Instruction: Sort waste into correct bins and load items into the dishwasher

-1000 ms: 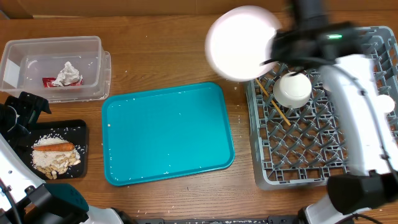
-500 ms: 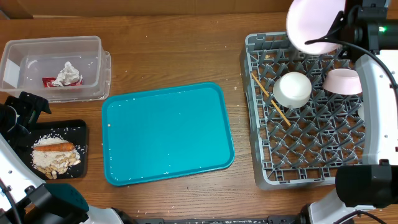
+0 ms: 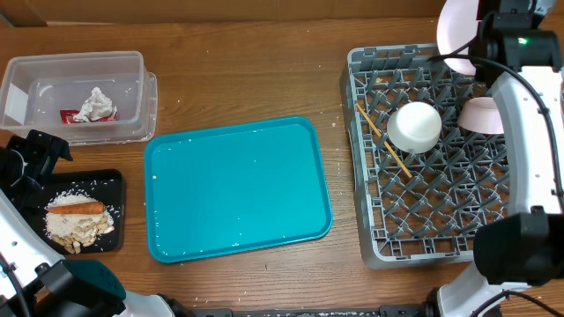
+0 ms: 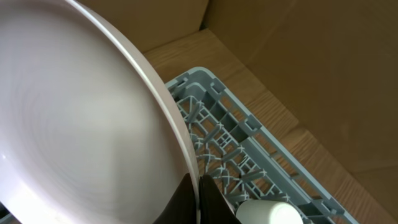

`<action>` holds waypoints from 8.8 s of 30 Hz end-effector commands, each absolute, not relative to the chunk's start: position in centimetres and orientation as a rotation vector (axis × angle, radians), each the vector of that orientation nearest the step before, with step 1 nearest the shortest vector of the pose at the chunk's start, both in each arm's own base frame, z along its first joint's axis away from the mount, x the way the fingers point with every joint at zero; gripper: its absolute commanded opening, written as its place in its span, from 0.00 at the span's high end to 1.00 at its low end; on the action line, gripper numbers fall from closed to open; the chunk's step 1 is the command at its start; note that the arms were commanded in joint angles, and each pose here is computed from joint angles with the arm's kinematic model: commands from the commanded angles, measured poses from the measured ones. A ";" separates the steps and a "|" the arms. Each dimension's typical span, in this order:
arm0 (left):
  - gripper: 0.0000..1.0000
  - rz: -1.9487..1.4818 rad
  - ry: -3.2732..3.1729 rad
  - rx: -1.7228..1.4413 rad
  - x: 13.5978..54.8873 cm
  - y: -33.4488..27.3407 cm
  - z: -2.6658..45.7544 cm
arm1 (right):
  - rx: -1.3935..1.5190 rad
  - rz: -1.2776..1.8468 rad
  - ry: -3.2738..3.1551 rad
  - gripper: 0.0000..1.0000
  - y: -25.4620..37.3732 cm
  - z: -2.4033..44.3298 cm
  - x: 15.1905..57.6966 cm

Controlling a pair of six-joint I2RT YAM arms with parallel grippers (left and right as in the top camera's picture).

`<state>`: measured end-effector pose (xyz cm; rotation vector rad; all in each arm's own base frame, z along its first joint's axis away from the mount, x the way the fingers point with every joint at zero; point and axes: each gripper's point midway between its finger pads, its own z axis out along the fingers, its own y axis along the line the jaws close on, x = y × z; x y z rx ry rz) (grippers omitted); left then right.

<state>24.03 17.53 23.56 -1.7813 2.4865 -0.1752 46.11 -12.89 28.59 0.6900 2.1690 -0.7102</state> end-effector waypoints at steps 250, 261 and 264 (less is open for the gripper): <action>0.00 -0.179 2.469 -1.779 23.8 17.3 24.0 | 0.217 0.090 1.576 0.00 -1.8 17.1 24.6; 0.00 -0.179 2.469 -1.779 23.8 17.3 24.0 | 0.198 0.073 1.578 0.00 -1.8 17.1 24.6; 0.00 -0.179 2.469 -1.779 23.8 17.3 24.0 | 0.198 0.073 1.578 0.00 -1.8 17.1 24.6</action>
